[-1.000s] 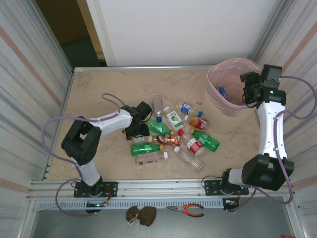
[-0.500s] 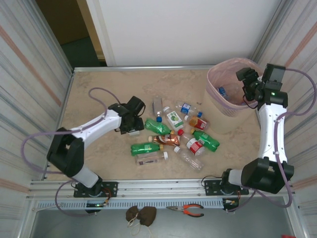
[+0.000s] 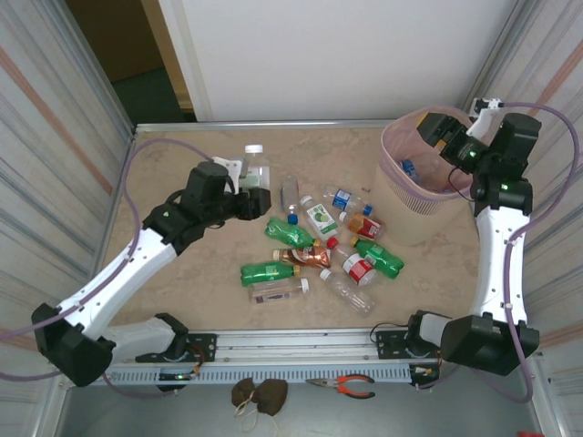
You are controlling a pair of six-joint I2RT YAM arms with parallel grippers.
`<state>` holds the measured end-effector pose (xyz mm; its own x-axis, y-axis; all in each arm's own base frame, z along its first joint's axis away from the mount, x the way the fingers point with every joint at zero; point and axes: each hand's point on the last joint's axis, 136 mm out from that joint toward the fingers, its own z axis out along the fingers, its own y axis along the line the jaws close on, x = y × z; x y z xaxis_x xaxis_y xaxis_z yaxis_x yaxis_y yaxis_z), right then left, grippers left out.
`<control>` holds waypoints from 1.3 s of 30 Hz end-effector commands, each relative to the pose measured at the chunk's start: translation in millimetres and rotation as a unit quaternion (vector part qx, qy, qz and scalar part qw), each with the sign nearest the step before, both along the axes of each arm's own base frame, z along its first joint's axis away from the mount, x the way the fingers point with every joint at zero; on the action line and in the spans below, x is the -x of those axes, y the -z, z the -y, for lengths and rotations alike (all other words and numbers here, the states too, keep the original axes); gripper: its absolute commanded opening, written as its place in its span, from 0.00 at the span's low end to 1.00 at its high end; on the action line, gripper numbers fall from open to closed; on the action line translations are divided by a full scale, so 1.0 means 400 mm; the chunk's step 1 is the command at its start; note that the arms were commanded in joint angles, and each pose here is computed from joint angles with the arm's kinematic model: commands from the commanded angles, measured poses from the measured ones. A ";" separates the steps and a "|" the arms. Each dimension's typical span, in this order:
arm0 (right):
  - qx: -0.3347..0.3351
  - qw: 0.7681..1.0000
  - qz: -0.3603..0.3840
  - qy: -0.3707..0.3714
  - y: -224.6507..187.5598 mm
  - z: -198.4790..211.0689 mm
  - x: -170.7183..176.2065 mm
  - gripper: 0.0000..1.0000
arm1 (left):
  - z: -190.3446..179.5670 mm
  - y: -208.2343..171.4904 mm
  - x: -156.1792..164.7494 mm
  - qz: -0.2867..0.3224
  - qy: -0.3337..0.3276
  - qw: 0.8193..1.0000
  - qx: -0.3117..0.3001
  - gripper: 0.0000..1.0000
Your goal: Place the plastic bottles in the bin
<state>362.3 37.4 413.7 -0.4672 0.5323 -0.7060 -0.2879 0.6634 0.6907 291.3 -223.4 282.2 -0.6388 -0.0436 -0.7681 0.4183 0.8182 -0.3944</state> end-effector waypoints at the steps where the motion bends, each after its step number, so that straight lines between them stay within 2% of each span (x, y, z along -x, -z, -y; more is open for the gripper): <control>1: 0.032 0.987 0.112 -0.108 -0.089 -0.115 0.070 0.77 | 0.075 -0.139 0.046 0.110 0.124 0.984 0.059 0.60; 7: 0.082 0.953 0.202 -0.211 -0.129 -0.275 0.166 0.80 | 0.138 -0.293 0.167 0.219 0.278 0.924 0.141 0.57; 13: 0.073 0.916 0.267 -0.289 -0.191 -0.411 0.280 0.81 | 0.154 -0.394 0.263 0.285 0.369 0.866 0.184 0.54; 18: 0.070 0.878 0.332 -0.338 -0.246 -0.490 0.395 0.83 | 0.158 -0.445 0.324 0.327 0.404 0.832 0.193 0.54; 23: 0.083 0.839 0.381 -0.380 -0.269 -0.552 0.491 0.93 | 0.163 -0.462 0.353 0.342 0.427 0.814 0.194 0.54; 28: 0.091 0.821 0.385 -0.411 -0.254 -0.600 0.524 0.93 | 0.169 -0.476 0.373 0.353 0.448 0.797 0.199 0.53; 31: 0.096 0.810 0.384 -0.433 -0.240 -0.619 0.540 0.91 | 0.174 -0.476 0.374 0.350 0.451 0.796 0.199 0.53; 33: 0.099 0.807 0.382 -0.440 -0.231 -0.625 0.545 0.89 | 0.175 -0.475 0.373 0.348 0.450 0.798 0.197 0.53; 39: 0.096 0.818 0.356 -0.442 -0.208 -0.644 0.519 0.86 | 0.176 -0.474 0.372 0.349 0.447 0.800 0.194 0.53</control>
<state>153.8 292.9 495.1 -0.0499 0.0613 -0.9969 -0.9971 0.0536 0.0532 152.6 -296.5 453.5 -0.0385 -0.0965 -0.9946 0.9987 -0.0375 -0.0351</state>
